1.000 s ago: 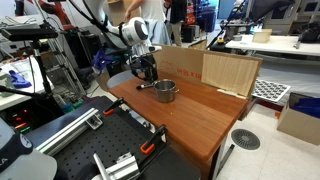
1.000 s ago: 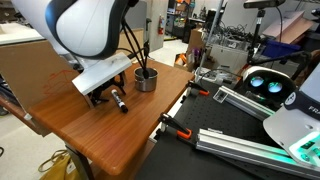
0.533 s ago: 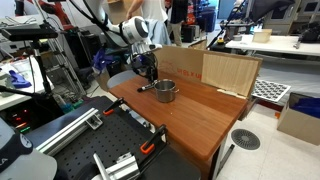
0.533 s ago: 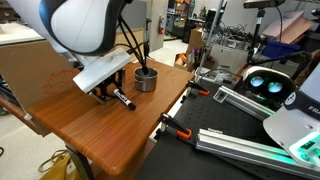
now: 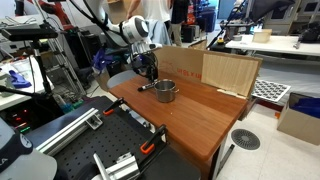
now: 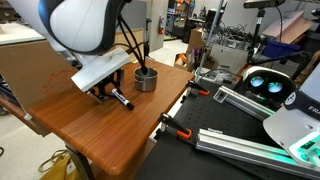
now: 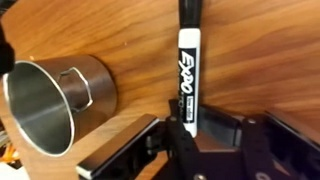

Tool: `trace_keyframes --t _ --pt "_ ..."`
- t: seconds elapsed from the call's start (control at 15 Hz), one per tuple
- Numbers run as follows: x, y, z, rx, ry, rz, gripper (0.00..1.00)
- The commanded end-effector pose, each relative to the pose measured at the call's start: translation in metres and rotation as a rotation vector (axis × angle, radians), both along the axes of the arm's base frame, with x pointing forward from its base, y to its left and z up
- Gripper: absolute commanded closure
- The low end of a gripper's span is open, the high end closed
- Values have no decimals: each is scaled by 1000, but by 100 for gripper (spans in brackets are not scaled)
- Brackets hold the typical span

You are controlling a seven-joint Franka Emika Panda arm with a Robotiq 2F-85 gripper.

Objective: Put the marker into the silver pot.

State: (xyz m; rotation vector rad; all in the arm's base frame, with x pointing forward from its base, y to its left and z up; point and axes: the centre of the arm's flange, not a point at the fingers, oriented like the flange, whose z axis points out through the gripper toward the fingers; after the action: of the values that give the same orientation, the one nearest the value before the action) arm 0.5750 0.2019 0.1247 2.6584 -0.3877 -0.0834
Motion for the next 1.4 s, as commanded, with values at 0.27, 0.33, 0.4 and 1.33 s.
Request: trace_keyframes --t 0.27,0.33,0.4,1.33 --pt "0 -9 59 130 -127 15 94" --pt "-4 -12 72 142 -167 12 94" --pt "-7 -15 83 160 -187 10 94" --pt "-87 -144 170 196 -655 -202 94"
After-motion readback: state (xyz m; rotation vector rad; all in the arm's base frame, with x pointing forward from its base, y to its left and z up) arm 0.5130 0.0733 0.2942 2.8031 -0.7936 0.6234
